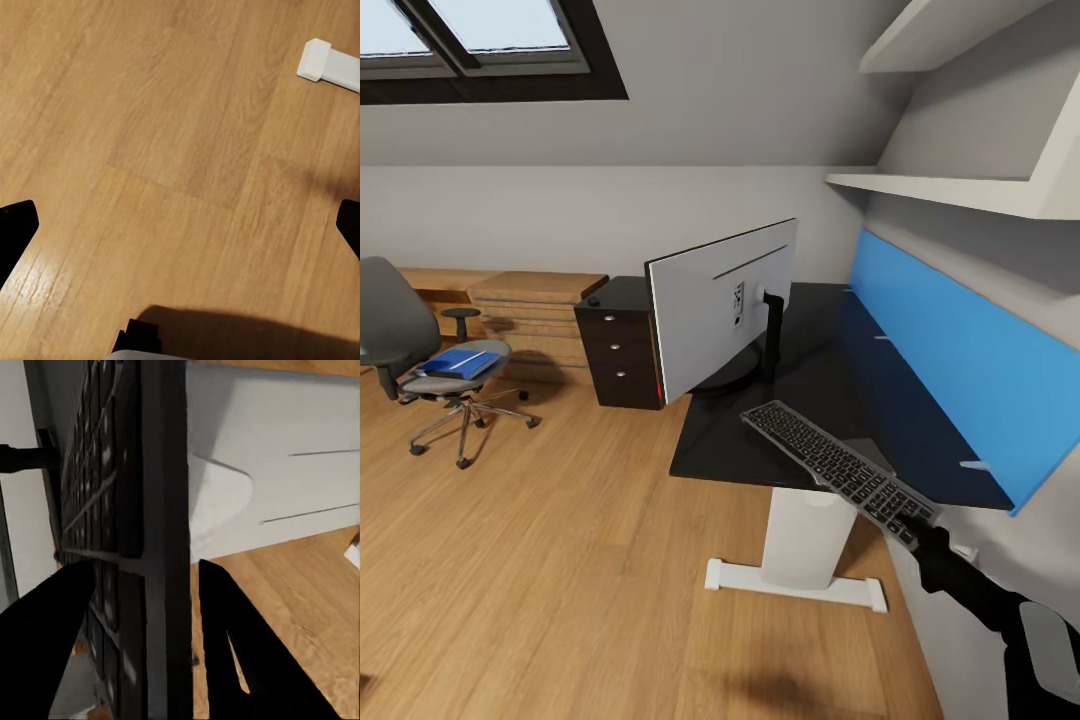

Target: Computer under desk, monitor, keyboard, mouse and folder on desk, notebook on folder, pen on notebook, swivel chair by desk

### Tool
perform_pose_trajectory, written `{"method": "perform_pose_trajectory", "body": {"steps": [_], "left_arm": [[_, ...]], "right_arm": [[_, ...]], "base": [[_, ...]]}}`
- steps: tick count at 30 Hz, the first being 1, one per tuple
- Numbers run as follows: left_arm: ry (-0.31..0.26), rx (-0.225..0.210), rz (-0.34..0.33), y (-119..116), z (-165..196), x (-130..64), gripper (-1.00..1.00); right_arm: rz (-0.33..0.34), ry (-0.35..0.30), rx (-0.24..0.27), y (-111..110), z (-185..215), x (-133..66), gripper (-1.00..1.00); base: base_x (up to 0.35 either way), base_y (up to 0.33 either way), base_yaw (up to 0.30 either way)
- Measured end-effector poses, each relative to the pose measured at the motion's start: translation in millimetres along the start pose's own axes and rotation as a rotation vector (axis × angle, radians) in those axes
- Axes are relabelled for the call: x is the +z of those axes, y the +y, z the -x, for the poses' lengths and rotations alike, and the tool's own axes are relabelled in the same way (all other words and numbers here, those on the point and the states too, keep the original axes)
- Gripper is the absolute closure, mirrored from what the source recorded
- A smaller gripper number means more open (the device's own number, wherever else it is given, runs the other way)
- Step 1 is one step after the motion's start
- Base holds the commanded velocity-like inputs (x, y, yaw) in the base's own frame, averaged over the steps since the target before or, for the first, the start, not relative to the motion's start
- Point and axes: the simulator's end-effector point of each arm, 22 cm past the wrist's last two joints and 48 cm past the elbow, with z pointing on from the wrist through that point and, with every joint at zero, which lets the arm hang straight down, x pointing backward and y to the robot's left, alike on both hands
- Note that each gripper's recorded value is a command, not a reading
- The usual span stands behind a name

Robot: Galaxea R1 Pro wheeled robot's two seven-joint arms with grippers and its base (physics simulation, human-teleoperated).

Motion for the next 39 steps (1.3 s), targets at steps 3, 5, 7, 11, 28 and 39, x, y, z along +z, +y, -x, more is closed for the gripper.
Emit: {"method": "perform_pose_trajectory", "body": {"steps": [3, 5, 7, 11, 28, 39], "left_arm": [[0.001, 0.000, 0.000, 0, 0, 0.1, -1.00], [0.003, 0.000, -0.002, -1, -1, 0.2, -1.00], [0.011, 0.002, -0.004, -1, -4, -0.7, -1.00], [0.015, 0.003, -0.004, -1, -2, -5.9, -1.00], [0.016, 0.003, 0.010, 1, 15, -28.2, -1.00], [0.018, 0.000, 0.012, 2, 25, -42.1, -1.00]], "right_arm": [[-0.011, 0.004, -0.011, -2, -1, 0.6, 1.00], [-0.010, 0.004, -0.012, -2, -1, 0.7, 1.00], [-0.009, 0.003, -0.012, 0, -1, 0.0, 1.00], [-0.009, 0.002, -0.013, 7, 0, -2.9, 1.00], [0.058, -0.021, -0.043, 57, 9, -18.8, 1.00], [0.104, -0.016, -0.058, 87, 5, -26.3, 1.00]], "base": [[0.000, 0.000, 0.000], [0.000, 0.000, 0.000], [0.000, 0.000, 0.000], [0.000, 0.000, 0.000], [-0.061, 0.000, 0.000], [-0.237, 0.000, 0.000]]}}
